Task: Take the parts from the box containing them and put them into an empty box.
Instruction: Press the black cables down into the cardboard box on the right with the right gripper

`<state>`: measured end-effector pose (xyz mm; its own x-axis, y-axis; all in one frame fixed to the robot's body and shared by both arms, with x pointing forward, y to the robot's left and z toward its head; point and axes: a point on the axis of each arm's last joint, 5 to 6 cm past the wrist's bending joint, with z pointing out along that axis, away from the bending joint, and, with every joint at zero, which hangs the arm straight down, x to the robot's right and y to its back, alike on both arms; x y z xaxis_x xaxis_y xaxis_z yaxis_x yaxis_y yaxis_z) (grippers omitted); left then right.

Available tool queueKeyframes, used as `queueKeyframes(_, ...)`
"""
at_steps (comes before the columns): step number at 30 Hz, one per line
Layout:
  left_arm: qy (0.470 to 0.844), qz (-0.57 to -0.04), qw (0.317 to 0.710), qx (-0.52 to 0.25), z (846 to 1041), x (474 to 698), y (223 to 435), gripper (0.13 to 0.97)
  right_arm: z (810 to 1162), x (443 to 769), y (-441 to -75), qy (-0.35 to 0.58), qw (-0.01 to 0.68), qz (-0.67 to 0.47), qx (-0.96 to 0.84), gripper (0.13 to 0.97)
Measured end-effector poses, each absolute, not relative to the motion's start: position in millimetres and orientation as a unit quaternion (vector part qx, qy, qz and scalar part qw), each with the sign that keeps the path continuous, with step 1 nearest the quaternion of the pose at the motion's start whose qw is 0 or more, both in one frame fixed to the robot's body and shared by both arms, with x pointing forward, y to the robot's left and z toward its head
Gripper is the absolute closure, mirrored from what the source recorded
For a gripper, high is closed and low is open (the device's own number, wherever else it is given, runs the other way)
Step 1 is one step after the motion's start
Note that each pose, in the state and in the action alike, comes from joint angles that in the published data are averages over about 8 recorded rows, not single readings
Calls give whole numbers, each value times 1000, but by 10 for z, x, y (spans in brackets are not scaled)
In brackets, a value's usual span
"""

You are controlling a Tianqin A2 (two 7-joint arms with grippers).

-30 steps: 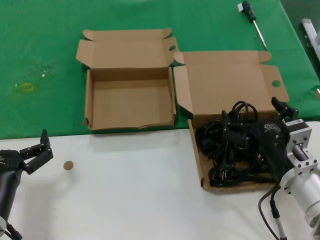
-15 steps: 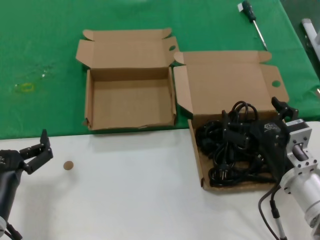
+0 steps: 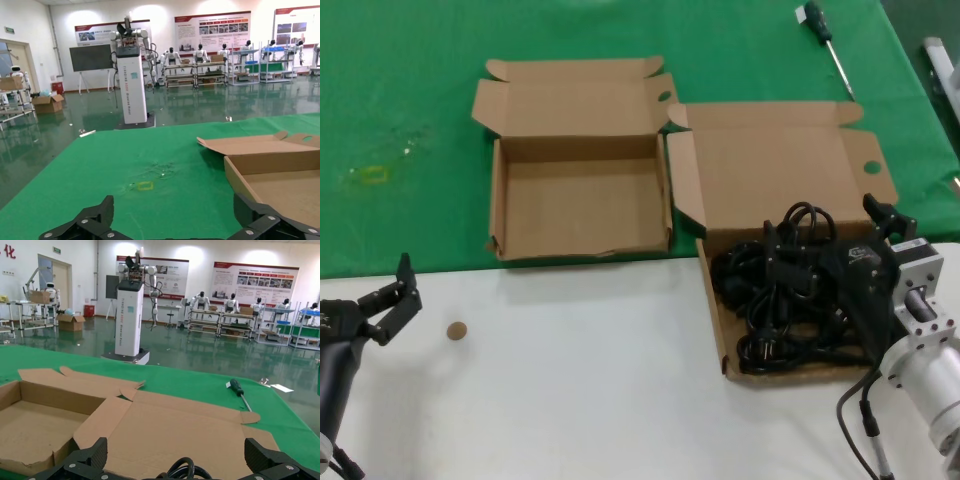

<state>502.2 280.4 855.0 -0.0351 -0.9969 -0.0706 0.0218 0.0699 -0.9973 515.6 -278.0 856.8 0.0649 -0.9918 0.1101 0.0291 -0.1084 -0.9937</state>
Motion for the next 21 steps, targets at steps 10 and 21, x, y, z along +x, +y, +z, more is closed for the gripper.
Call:
queueKeyframes(10, 521, -496, 513, -468, 8550, 5022, 2804, 319, 8537, 5146, -2781, 445, 487, -517, -545, 130)
queueKeyframes(21, 521, -496, 513, -468, 8550, 5022, 2804, 571, 8678, 5156, -2987, 364, 477, -513, -614, 130)
